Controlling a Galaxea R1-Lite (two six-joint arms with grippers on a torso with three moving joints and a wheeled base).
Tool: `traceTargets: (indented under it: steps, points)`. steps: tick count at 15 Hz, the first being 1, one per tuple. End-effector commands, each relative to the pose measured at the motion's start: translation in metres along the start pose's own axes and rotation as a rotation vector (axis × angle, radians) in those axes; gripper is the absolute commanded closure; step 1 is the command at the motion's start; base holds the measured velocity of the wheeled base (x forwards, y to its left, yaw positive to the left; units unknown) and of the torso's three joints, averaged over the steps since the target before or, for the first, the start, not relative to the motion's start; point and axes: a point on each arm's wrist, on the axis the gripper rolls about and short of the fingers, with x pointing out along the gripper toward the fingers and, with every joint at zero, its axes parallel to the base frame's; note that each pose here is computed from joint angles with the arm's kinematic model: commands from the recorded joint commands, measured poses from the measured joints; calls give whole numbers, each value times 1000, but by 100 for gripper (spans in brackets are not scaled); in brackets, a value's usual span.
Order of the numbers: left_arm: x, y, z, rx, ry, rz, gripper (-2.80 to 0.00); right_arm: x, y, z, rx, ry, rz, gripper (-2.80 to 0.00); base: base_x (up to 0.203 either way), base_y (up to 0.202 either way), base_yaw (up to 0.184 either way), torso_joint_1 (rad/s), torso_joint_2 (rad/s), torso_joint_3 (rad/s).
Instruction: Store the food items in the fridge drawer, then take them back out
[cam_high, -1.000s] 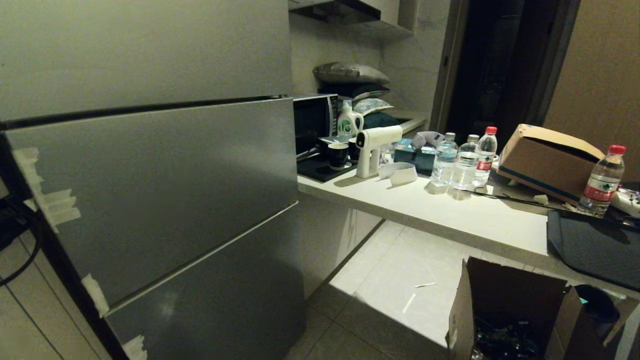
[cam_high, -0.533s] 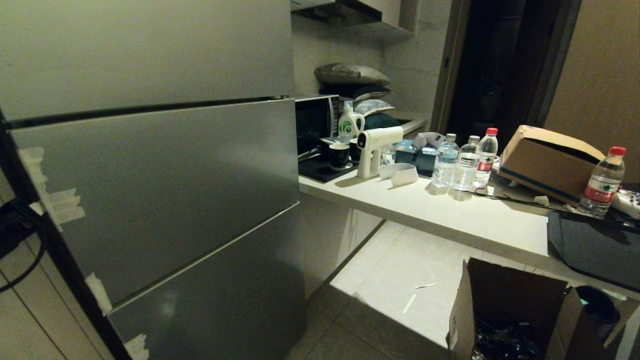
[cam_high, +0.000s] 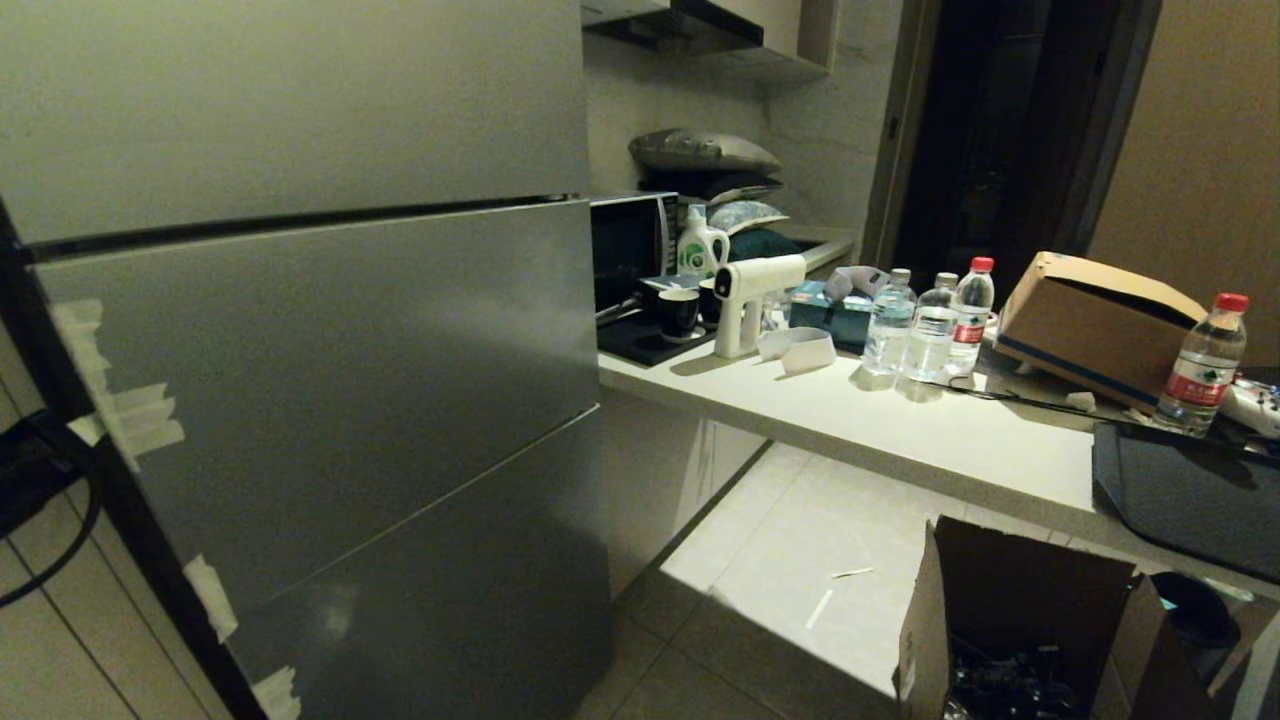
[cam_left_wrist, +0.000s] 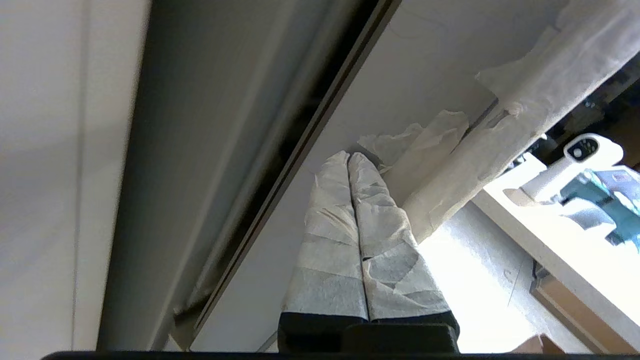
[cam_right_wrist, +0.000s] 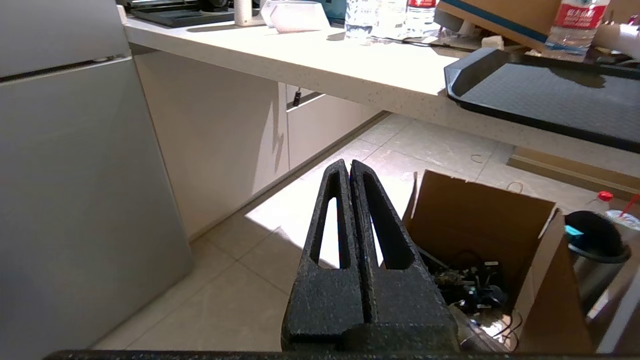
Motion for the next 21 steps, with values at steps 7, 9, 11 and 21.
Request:
traceTargets:
  steps: [7, 9, 11, 21]
  points:
    - [-42, -22, -19, 49, 22, -22, 0, 0, 0, -1, 1, 5, -1, 0, 0, 0, 0, 0, 0, 0]
    - [-54, -35, -21, 68, 9, -60, 0, 0, 0, -1, 1, 5, -1, 0, 0, 0, 0, 0, 0, 0]
    - [-66, -45, -22, 85, -8, -95, 0, 0, 0, -1, 1, 5, -1, 0, 0, 0, 0, 0, 0, 0]
    - [-145, -96, -34, 166, -142, -354, 0, 0, 0, -1, 5, 5, -1, 0, 0, 0, 0, 0, 0, 0]
